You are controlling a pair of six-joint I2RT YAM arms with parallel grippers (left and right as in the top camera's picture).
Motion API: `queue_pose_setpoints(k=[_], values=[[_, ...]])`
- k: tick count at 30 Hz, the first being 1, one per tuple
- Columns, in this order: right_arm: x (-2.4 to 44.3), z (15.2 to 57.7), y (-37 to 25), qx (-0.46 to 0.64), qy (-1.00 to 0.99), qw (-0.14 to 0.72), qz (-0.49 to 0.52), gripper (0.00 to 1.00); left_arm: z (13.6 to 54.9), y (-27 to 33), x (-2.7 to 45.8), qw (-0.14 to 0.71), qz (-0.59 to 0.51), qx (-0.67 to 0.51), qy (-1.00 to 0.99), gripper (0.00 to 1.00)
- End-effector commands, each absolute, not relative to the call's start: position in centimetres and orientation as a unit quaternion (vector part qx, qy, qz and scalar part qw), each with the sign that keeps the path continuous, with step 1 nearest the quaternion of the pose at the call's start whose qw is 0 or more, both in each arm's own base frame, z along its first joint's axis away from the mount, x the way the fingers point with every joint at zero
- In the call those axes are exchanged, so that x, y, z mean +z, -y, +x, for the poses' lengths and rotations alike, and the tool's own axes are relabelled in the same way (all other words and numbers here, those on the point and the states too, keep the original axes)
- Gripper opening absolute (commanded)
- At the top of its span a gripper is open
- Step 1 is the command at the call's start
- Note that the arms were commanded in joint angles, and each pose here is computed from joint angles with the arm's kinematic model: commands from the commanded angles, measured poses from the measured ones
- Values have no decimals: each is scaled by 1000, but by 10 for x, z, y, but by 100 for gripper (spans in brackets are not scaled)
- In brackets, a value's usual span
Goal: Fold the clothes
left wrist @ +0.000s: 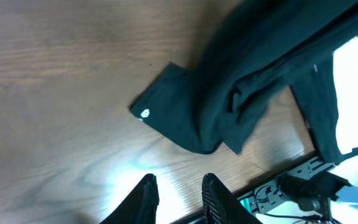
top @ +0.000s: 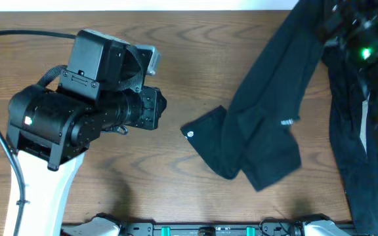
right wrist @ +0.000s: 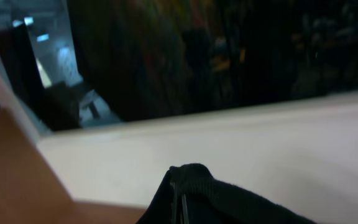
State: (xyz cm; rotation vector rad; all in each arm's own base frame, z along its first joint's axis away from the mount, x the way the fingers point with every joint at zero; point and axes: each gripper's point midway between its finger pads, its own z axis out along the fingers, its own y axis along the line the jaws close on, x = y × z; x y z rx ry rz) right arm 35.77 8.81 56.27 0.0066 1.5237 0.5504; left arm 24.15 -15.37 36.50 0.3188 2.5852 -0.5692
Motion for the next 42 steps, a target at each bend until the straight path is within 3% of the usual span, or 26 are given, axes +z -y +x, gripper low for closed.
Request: queue_pose_setpoints(k=[1,7,21,32,42], values=[[597,361,-70,228,-650,723,48,2,239,169,374,250,145,-228,-930,27],[604,368,-41,210,-639,725,148,1,236,212,379,265,225,-248,-904,28],[606,351,-39,217,-654,707,161,2,236,333,291,170,378,-223,-882,28],[607,338,-54,246,-663,697,123,1,275,384,299,279,434,-231,-825,30],[622,314,-61,273,-649,703,98,1,302,413,255,276,456,-216,-818,31]])
